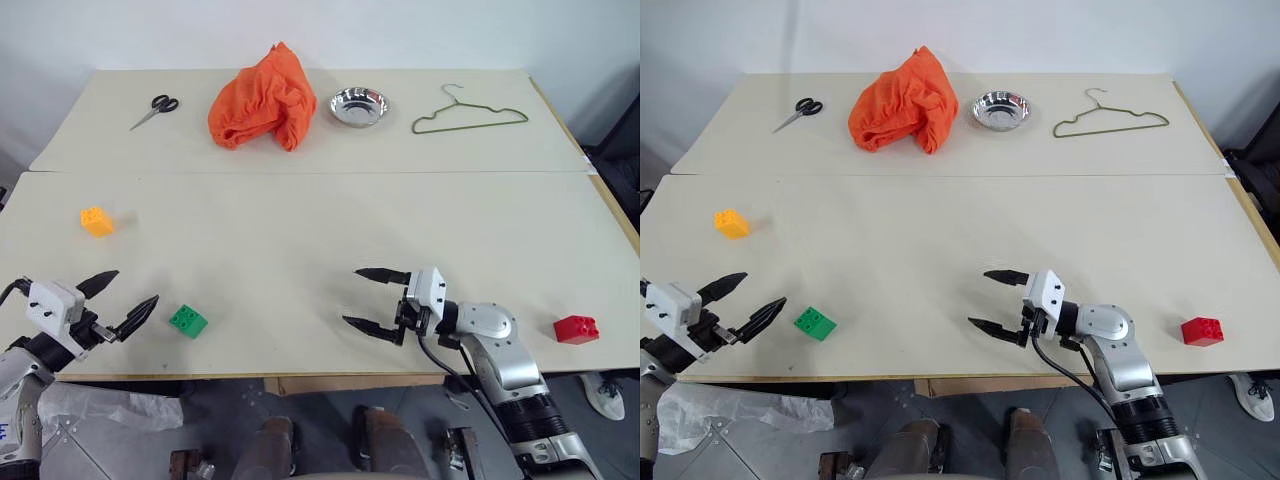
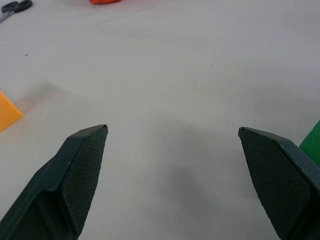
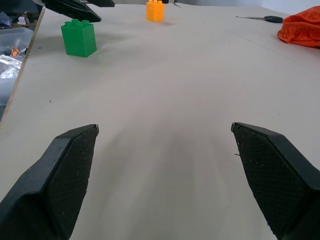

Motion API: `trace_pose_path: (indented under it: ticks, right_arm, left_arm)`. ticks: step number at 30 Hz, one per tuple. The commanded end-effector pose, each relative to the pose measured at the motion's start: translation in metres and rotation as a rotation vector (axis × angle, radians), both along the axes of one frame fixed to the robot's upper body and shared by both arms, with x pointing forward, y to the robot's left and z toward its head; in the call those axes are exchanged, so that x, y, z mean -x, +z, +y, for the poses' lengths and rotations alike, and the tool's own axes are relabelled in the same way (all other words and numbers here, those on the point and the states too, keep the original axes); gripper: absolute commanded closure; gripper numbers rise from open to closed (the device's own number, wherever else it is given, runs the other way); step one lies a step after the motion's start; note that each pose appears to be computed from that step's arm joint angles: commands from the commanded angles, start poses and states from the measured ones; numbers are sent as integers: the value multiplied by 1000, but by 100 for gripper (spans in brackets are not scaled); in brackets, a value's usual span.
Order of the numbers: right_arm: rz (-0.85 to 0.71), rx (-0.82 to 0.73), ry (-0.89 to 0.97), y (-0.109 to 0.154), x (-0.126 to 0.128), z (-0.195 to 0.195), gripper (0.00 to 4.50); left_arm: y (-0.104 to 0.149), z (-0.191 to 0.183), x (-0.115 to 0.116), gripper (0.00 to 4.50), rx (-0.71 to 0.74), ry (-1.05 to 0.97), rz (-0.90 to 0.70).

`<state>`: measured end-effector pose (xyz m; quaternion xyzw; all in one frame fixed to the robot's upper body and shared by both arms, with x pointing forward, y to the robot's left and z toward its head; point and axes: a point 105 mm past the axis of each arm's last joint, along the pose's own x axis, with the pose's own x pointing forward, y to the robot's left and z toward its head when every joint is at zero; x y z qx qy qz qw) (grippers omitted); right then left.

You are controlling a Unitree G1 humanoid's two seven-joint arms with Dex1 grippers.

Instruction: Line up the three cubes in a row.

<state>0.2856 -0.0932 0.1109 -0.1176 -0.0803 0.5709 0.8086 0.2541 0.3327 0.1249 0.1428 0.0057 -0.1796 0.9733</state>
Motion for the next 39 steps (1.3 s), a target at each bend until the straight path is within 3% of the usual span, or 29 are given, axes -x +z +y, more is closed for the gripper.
trace_pose_path:
  ticks: [1, 4, 9, 16, 18, 22, 25, 28, 31, 34, 39]
  right_arm:
    - [-51, -37, -15, 16, 0, -4, 0]
    - [-75, -64, -49, 26, -2, -10, 0]
    - [-139, -185, -307, 82, 0, -75, 0]
    - [-196, -97, -723, 120, 48, -174, 0]
    - [-183, -52, -838, 119, 65, -202, 0]
    - [-39, 18, -1087, 86, 115, -269, 0]
    - [68, 41, -1196, 68, 148, -298, 0]
    - [123, 37, -1246, 63, 164, -310, 0]
    - [193, 14, -1147, 69, 164, -291, 0]
    - [226, -8, -1106, 84, 141, -271, 0]
    - [459, 4, -1232, 89, 101, -272, 0]
  left_arm:
    - [21, 5, 0, 5, 20, 36, -66]
    - [38, -1, 0, 5, 82, 20, -138]
    - [64, -124, -10, 5, -2, -495, -117]
    - [67, -198, -11, 5, -18, -862, -47]
    - [61, -212, -10, 5, -10, -939, -4]
    - [42, -235, -9, 5, -66, -1048, 29]
    - [38, -238, -14, 5, -50, -1050, 37]
    - [34, -238, -14, 5, -56, -1056, 47]
    - [31, -240, -14, 5, -46, -1065, 55]
    - [29, -243, -14, 5, -33, -1074, 56]
    - [32, -249, -17, 5, 13, -1069, 29]
